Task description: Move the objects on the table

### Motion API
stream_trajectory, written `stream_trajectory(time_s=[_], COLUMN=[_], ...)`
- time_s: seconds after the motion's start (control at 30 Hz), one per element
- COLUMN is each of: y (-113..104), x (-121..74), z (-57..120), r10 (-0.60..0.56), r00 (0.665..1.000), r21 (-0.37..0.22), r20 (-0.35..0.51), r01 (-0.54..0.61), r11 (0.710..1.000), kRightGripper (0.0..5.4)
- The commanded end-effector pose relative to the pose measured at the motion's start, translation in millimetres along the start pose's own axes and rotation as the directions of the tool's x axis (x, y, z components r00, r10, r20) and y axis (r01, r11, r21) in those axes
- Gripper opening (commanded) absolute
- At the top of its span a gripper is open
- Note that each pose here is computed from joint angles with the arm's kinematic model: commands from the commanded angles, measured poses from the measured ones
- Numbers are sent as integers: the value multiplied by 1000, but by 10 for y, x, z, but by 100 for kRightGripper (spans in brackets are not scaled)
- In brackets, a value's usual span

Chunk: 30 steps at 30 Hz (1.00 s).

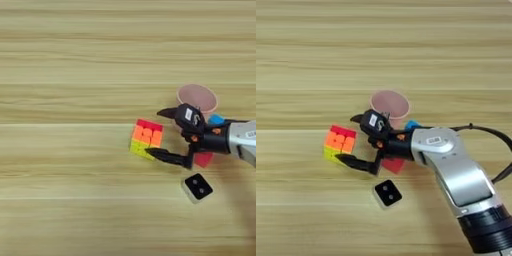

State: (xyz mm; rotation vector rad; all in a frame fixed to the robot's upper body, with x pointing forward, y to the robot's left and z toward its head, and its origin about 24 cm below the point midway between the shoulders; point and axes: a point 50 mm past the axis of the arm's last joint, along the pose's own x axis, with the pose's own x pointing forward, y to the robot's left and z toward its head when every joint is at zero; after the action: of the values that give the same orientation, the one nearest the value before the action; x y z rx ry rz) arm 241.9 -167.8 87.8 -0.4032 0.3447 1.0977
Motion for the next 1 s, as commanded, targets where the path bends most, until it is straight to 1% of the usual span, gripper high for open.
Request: stream_trajectory(time_s=[0.03,0.23,0.6,0.77,0.8,1.0], y=[-138,-139,-145,-146,-147,-145], x=[-23,17,62,73,73,78], z=[179,142,75,52,51,47], r10=[-68,-65,-56,-54,-52,-46], r00=[997,998,998,999,999,999], r21=[-77,-54,-31,-25,-24,-23], r20=[30,16,-4,-8,-8,-6], r01=[70,66,56,53,52,46], r11=[995,996,998,998,998,999], kRightGripper=[537,537,537,473,467,386])
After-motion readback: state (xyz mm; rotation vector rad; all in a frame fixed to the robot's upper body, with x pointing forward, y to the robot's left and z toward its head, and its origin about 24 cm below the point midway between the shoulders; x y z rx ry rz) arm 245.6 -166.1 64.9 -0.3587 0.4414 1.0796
